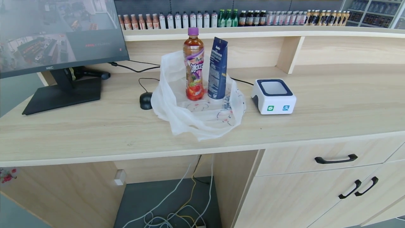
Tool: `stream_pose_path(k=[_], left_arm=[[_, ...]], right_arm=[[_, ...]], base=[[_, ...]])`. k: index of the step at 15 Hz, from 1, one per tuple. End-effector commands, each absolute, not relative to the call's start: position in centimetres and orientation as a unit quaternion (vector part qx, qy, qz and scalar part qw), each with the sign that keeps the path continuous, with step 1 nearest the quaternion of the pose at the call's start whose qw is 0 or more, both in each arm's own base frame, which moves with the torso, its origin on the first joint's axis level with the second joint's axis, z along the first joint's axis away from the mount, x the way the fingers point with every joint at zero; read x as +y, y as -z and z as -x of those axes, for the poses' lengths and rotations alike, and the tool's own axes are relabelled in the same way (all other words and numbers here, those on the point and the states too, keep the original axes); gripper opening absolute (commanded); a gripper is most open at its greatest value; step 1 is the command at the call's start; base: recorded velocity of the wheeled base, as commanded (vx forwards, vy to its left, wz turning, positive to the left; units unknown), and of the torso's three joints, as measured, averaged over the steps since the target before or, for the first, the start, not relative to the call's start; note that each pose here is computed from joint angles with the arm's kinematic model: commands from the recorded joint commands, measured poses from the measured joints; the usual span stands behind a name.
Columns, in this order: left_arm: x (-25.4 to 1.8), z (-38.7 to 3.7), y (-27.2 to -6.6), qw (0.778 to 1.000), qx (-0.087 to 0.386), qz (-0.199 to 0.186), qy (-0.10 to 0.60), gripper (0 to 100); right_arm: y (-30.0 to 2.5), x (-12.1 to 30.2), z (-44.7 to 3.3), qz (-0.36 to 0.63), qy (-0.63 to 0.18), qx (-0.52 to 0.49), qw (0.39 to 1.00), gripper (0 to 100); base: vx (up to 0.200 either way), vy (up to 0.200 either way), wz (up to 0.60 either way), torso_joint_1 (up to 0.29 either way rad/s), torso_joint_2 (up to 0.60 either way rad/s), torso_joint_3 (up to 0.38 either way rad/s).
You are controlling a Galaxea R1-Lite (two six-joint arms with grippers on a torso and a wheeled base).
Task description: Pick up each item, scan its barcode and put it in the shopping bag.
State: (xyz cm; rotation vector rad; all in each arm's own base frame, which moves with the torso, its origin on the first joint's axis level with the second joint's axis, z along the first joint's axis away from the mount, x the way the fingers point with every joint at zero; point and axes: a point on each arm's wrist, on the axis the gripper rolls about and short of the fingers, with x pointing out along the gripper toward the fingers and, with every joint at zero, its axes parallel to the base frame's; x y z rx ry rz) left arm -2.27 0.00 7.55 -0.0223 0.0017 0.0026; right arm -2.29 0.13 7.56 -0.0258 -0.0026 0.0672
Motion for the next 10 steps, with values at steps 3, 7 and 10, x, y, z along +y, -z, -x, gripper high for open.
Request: stream_pose_path(k=[3,7,10], left_arm=[[0.0,2.27,-7.57,1.0,0.0,0.012,-0.002,100],[0.0,2.27,-7.57,1.0,0.0,0.012,-0.002,100],[0.0,2.27,-7.57,1.0,0.0,0.012,-0.002,100]], right_arm=[[-7.56,0.13,2.29,0.013,-0.034,-0.001,0.999,100],[-7.56,0.13,2.29,0.012,-0.034,-0.001,0.999,100],[-7.56,0.13,2.29,0.014,-0.034,-0.001,0.999,100]], base=[[0.0,-0.2,0.0,0.001,0.0,0.002],[0.0,-0.2,0.0,0.002,0.0,0.004],[0.0,-0.2,0.0,0.001,0.0,0.001]])
